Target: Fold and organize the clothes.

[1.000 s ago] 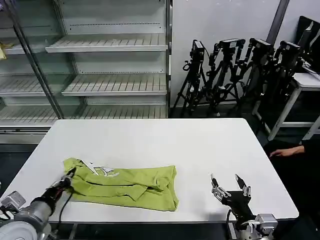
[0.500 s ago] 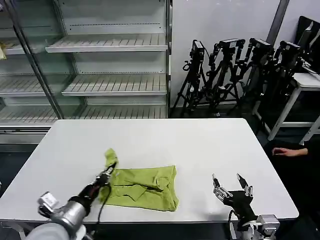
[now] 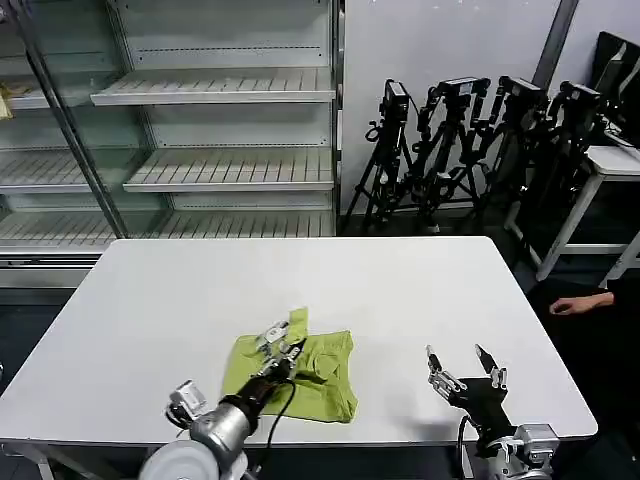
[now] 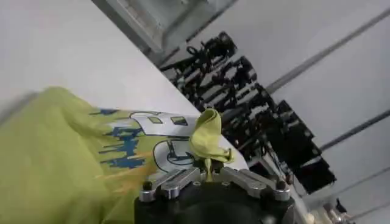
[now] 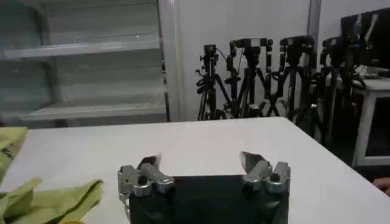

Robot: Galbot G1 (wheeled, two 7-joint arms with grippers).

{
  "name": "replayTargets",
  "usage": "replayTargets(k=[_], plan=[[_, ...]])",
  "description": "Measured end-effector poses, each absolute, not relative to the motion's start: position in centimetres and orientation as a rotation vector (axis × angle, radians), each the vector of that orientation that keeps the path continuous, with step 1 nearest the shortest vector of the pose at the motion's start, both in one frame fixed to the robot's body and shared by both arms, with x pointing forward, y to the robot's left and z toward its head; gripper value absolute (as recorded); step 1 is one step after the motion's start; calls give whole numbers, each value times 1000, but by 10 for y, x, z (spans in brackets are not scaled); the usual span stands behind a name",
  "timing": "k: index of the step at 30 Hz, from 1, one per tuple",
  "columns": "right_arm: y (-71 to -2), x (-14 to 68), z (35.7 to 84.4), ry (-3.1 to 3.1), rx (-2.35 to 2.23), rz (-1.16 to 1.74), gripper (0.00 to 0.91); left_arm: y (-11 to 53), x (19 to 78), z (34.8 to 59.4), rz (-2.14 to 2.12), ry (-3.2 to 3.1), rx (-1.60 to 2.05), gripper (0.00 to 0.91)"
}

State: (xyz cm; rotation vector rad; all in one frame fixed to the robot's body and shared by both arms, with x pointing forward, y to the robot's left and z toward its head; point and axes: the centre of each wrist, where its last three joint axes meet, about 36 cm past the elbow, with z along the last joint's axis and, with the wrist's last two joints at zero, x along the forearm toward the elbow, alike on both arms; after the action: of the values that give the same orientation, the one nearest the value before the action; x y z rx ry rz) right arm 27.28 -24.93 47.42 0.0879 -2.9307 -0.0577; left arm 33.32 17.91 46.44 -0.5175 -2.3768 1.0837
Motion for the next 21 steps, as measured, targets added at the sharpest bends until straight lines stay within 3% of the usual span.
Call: replayTargets(k=[1,12,21], plan=[[-249,273,474,-2931,89,-57,907,175,334,462,1071,-2371,-528,907],[-249,276,474,-2935,98,-49,907,155,337,459,1021,-2372,-625,907],[-246,278,474,-2939,102,-64,907,165,325,477,1000,-2400,-667,907]])
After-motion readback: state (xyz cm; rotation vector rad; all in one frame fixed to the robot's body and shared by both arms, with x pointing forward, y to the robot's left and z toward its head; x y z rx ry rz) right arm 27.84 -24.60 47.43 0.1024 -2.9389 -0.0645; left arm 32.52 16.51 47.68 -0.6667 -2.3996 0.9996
